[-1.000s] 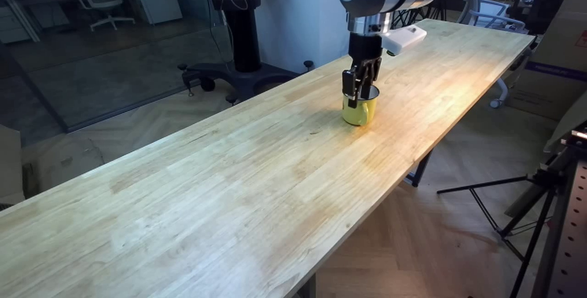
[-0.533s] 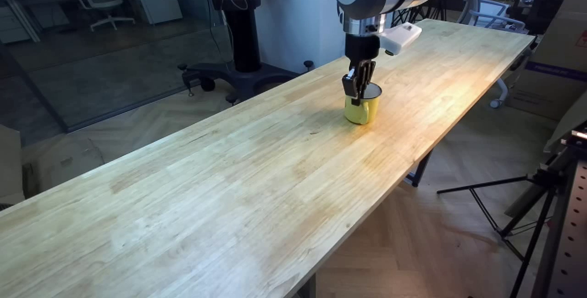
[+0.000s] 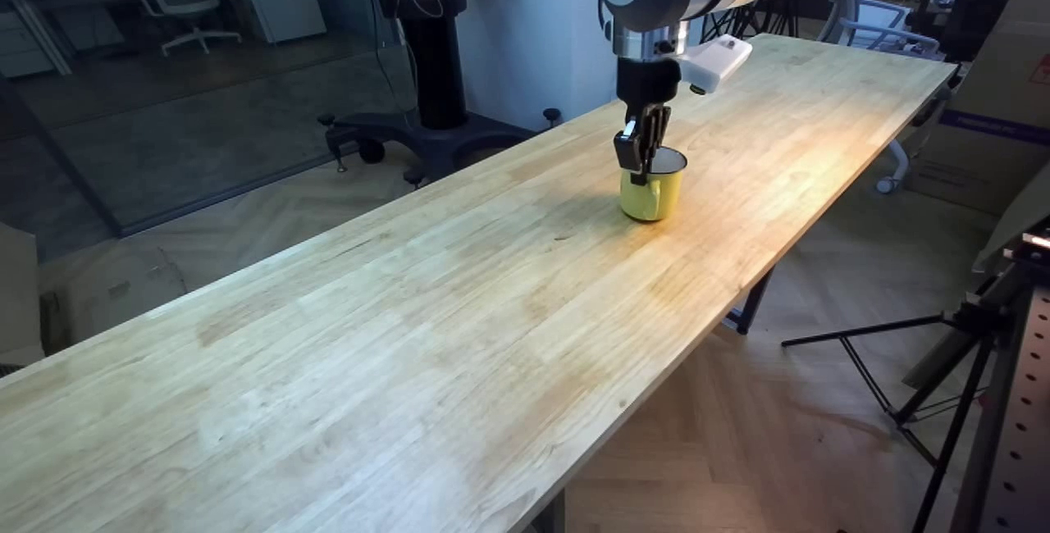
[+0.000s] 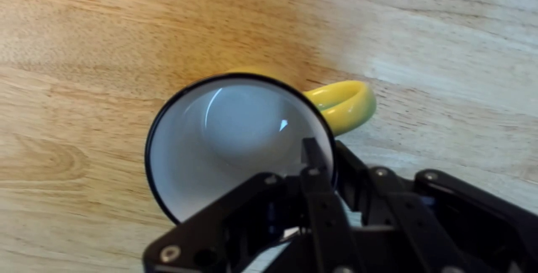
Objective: Move the mug cup to the left
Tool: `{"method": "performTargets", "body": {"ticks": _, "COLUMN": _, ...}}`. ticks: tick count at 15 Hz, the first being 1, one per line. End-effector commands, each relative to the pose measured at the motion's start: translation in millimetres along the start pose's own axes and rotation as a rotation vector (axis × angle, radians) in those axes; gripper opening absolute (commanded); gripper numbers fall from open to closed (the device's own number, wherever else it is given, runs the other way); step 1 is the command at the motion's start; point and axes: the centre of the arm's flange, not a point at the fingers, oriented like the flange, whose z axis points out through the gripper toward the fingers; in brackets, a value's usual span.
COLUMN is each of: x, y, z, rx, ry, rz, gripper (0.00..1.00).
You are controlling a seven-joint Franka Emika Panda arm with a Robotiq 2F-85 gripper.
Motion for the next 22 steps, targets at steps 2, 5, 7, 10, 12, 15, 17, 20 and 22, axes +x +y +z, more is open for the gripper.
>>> {"method": "performTargets", "body": {"ticks": 2, "x": -3, "y": 4, "z": -2, "rx": -0.009, "ry": 0.011, "rz": 0.02, "gripper": 0.03}}
{"method": "performTargets", "body": {"ticks": 5, "x": 11, "y": 6, "z": -6, "rx": -0.008, "ry": 0.009, "rz": 0.008, "gripper": 0.03}}
{"method": "performTargets", "body": {"ticks": 7, "x": 23, "y": 0, "z": -7, "rx": -0.004, "ry": -0.011, "rz": -0.008, "gripper": 0.03}}
{"method": "performTargets", "body": {"ticks": 10, "x": 40, "y": -16, "z": -11, "rx": 0.0, "ry": -0.048, "rz": -0.045, "gripper": 0.03}}
{"method": "performTargets", "body": {"ticks": 12, "x": 54, "y": -32, "z": -12, "rx": -0.001, "ry": -0.074, "rz": -0.081, "gripper": 0.03}}
{"method": "performTargets", "body": {"ticks": 15, "x": 82, "y": -61, "z": -7, "rx": -0.016, "ry": -0.098, "rz": -0.136, "gripper": 0.03}}
{"method": "performTargets", "body": {"ticks": 17, "x": 99, "y": -81, "z": -3, "rx": -0.035, "ry": -0.098, "rz": -0.164, "gripper": 0.03}}
{"method": "performTargets", "body": {"ticks": 20, "x": 120, "y": -108, "z": 0, "rx": -0.064, "ry": -0.08, "rz": -0.205, "gripper": 0.03}}
{"method": "performTargets", "body": {"ticks": 22, "x": 129, "y": -122, "z": -2, "rx": -0.079, "ry": -0.054, "rz": -0.23, "gripper": 0.03}}
